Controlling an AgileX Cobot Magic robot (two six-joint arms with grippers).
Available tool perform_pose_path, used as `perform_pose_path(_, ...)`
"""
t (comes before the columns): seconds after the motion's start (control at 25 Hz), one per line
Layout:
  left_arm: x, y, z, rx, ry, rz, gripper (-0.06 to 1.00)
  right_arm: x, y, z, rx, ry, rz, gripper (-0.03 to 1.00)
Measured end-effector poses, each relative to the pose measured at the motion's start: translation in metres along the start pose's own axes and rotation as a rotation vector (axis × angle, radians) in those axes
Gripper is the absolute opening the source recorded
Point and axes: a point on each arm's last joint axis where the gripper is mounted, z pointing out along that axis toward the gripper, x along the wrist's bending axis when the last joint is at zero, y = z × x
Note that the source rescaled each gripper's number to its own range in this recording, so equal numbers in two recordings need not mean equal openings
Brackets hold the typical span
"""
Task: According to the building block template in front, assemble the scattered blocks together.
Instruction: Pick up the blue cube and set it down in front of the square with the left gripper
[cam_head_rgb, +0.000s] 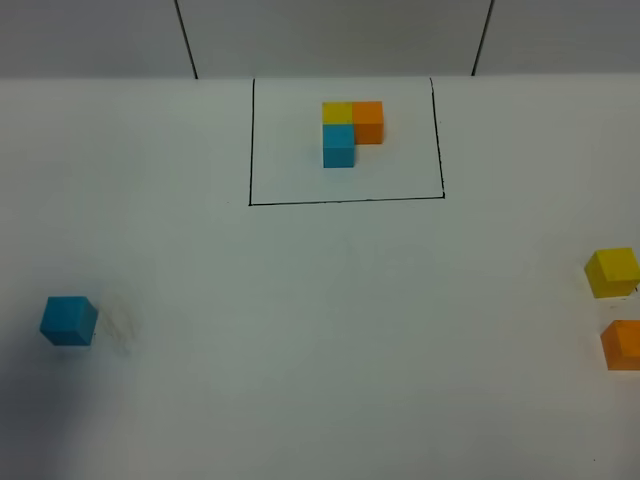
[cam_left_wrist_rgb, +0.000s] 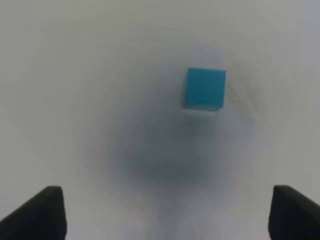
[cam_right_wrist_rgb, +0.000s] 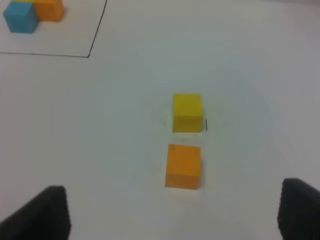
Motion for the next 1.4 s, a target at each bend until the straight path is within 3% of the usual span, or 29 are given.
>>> perform_pose_path(0.2, -0.014, 0.035, 0.058, 0.131, -0.042, 0.029, 0.88, 0.0, 0.0, 0.0, 0.0, 0.0, 0.0, 0.71)
perform_pose_path(0.44, -0.03, 0.054, 0.111, 0.172, -0.136, 0.025, 0.89, 0.0, 0.0, 0.0, 0.0, 0.0, 0.0, 0.71)
perform_pose_path(1.0, -0.038, 0.051, 0.202, 0.359, -0.117, 0.031, 0.87, 0.0, 0.0, 0.0, 0.0, 0.0, 0.0, 0.71)
perform_pose_path(1.24, -0.039, 0.046, 0.221, 0.399, -0.112, 0.032, 0.8, 0.0, 0.0, 0.0, 0.0, 0.0, 0.0, 0.71)
perform_pose_path(1.32, -0.04, 0.045, 0.223, 0.409, -0.111, 0.032, 0.74, 0.0, 0.0, 0.0, 0.0, 0.0, 0.0, 0.71)
perform_pose_path(1.4, -0.04, 0.045, 0.223, 0.41, -0.112, 0.038, 0.58, 0.0, 0.0, 0.0, 0.0, 0.0, 0.0, 0.71)
